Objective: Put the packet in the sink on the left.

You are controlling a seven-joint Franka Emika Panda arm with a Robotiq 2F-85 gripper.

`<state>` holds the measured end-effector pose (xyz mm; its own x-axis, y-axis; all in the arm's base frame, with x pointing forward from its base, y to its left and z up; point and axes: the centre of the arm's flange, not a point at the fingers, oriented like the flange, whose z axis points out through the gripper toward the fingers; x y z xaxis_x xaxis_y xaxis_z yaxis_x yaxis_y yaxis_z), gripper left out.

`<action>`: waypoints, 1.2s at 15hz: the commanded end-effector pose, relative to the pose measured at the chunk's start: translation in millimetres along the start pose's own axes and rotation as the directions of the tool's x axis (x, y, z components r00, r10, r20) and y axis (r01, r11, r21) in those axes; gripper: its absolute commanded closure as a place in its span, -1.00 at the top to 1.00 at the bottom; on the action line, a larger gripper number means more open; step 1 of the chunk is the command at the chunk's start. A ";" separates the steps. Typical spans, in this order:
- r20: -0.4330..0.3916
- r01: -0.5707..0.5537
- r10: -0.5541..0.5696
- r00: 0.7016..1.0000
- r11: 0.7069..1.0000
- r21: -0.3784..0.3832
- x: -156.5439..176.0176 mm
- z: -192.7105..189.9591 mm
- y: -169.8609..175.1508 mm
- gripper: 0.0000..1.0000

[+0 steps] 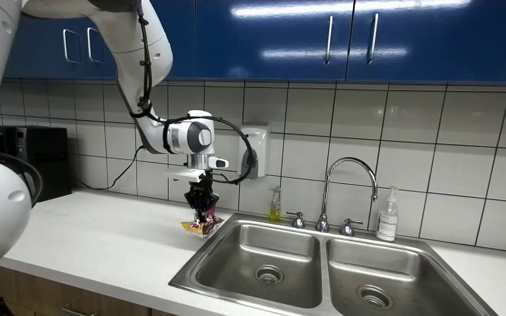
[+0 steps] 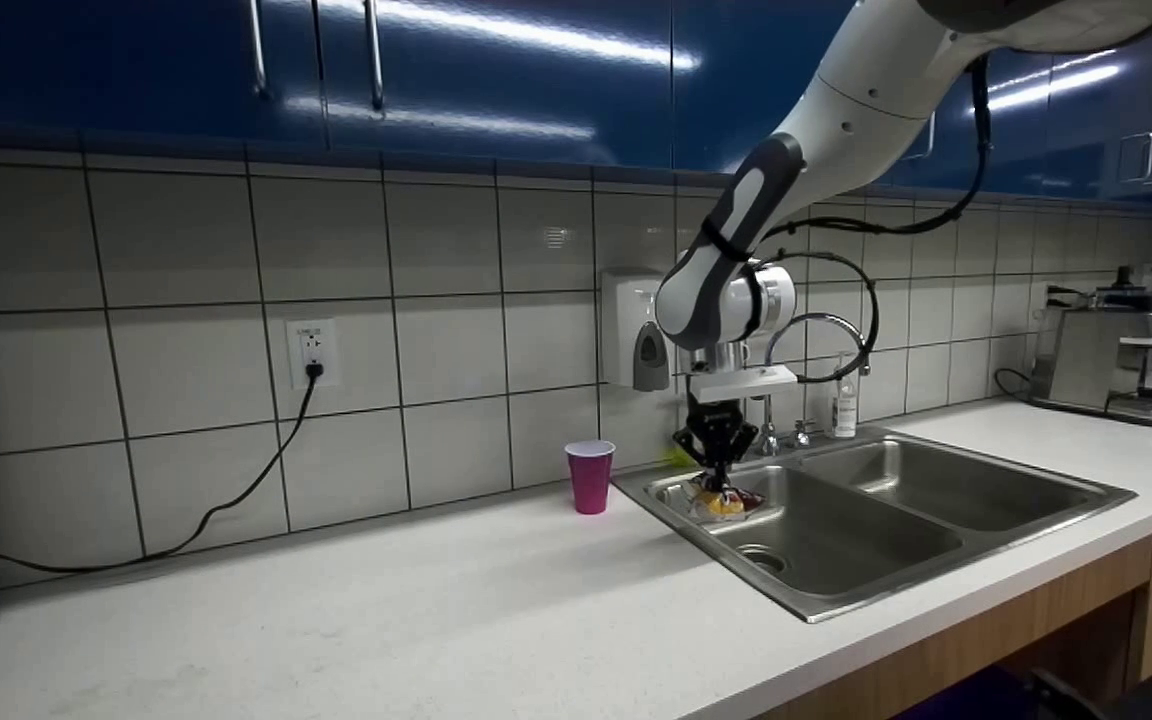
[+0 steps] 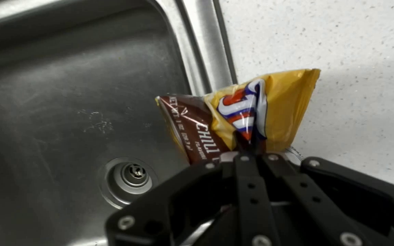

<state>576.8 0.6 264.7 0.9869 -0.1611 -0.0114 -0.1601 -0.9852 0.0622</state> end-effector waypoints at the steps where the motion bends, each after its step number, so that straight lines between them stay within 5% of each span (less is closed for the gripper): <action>1: -0.011 -0.095 0.095 0.995 0.995 0.005 -19.6 -11.2 42.7 -1.00; 9: -0.010 -0.246 0.246 0.969 0.969 0.012 -37.5 -6.1 128.9 -1.00; 18: -0.032 -0.302 0.302 0.953 0.953 0.003 -28.0 15.3 159.9 -1.00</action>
<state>519.9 -147.5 264.8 0.9039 -0.4273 0.0194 -0.4276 -0.9016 0.0653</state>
